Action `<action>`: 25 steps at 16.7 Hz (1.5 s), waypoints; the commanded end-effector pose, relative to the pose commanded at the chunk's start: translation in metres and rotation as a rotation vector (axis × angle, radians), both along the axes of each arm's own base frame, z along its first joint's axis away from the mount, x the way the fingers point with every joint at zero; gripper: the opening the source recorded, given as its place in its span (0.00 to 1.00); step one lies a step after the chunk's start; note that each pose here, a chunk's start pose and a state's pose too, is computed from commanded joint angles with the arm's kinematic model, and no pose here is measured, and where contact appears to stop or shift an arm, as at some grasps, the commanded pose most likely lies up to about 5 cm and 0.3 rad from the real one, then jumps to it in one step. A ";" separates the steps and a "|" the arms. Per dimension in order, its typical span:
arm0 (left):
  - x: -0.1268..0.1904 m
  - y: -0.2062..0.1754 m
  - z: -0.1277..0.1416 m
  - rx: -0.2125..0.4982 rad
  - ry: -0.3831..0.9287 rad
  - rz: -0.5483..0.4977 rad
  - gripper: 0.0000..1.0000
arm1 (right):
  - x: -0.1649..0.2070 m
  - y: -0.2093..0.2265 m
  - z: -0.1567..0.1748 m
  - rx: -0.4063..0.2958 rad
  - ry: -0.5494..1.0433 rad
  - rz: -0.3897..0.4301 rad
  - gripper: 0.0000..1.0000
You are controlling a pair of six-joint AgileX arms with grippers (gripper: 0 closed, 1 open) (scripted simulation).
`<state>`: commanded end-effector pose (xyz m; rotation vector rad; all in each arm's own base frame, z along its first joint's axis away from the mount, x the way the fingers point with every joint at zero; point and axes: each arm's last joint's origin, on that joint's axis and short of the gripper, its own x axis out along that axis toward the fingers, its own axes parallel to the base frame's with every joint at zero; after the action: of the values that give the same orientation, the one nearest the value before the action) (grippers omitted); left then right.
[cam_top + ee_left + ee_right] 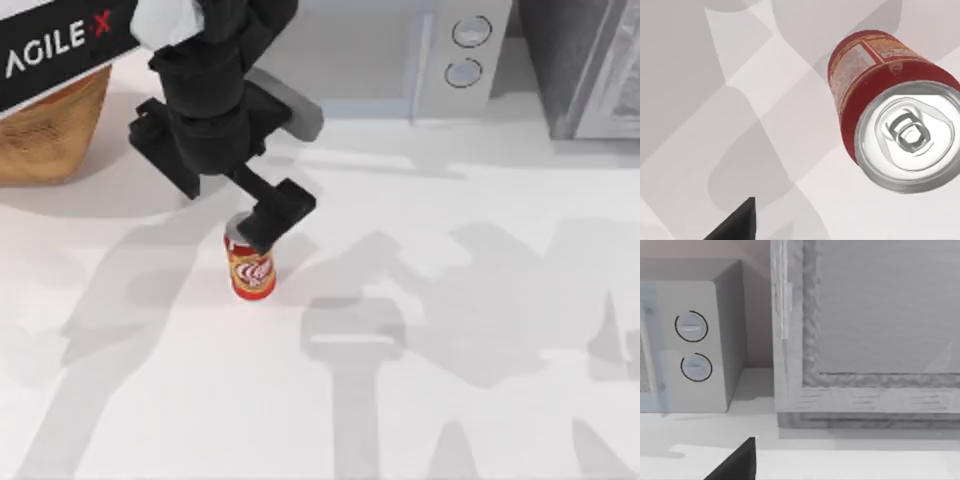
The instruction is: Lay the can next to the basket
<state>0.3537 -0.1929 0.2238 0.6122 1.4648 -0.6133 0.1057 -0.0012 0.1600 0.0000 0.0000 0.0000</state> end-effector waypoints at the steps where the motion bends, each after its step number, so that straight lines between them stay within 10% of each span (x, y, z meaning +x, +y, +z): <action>1: 0.004 -0.005 -0.002 0.003 0.006 -0.008 1.00 | 0.000 0.000 0.000 0.000 0.000 0.000 1.00; 23: 0.011 -0.013 -0.064 0.007 0.013 -0.020 1.00 | 0.000 0.000 0.000 0.000 0.000 0.000 1.00; 25: 0.011 -0.013 -0.064 0.007 0.013 -0.020 0.85 | 0.000 0.000 0.000 0.000 0.000 0.000 1.00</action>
<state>0.3651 -0.2060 0.1597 0.6300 1.4757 -0.6288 0.1057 -0.0012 0.1600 0.0000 0.0000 0.0000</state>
